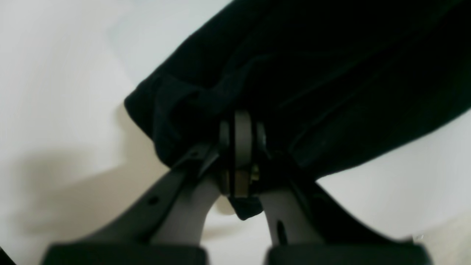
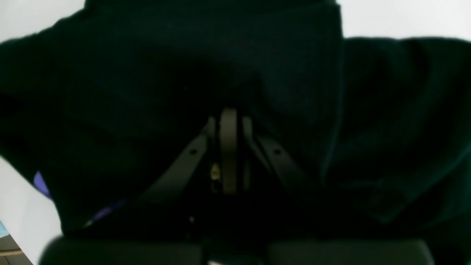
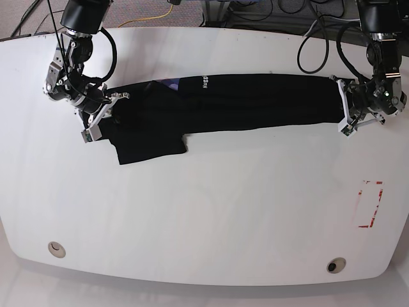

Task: Layout the t-shirt on the table in an organized manner, then fold the t-shirt properly
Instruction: 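Regrasp the strip end with the right gripper and pull it taut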

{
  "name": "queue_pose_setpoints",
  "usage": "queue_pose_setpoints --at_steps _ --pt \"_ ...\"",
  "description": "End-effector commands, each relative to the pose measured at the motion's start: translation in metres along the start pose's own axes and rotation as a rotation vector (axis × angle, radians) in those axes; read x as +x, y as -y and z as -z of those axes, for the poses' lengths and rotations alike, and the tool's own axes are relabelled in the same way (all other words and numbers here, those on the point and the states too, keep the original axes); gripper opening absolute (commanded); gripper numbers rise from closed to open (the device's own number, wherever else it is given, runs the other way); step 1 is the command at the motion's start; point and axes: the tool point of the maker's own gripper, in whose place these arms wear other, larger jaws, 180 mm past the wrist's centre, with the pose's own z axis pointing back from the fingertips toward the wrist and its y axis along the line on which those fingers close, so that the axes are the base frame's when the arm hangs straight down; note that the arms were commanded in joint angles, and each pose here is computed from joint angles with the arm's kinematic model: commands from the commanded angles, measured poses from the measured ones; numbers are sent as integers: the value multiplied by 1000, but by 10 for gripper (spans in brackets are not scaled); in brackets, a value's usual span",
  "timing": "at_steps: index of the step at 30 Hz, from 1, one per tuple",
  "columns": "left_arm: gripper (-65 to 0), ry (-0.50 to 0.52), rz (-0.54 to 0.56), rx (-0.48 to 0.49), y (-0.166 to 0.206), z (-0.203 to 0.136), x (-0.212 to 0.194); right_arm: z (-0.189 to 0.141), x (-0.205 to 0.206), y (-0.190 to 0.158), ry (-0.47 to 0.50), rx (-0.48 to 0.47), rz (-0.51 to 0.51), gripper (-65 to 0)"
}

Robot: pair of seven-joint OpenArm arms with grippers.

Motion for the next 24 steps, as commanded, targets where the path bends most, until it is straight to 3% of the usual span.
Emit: queue_pose_setpoints --at_steps 1,6,13,18,24 --pt "-650 -116 -15 -13 4 15 -23 -4 -11 10 -74 -47 -20 -634" --pt "-649 -76 -41 -7 -11 18 3 -5 -11 12 -71 -50 -21 -634" --pt "-649 -70 17 -20 -6 21 22 -8 -2 10 -52 -52 -40 -634" --pt "-649 -65 28 -14 -6 19 25 -22 25 -3 18 -46 -104 -633" --pt "-649 -65 28 -14 -6 19 25 -53 64 0 121 -74 -108 -602"
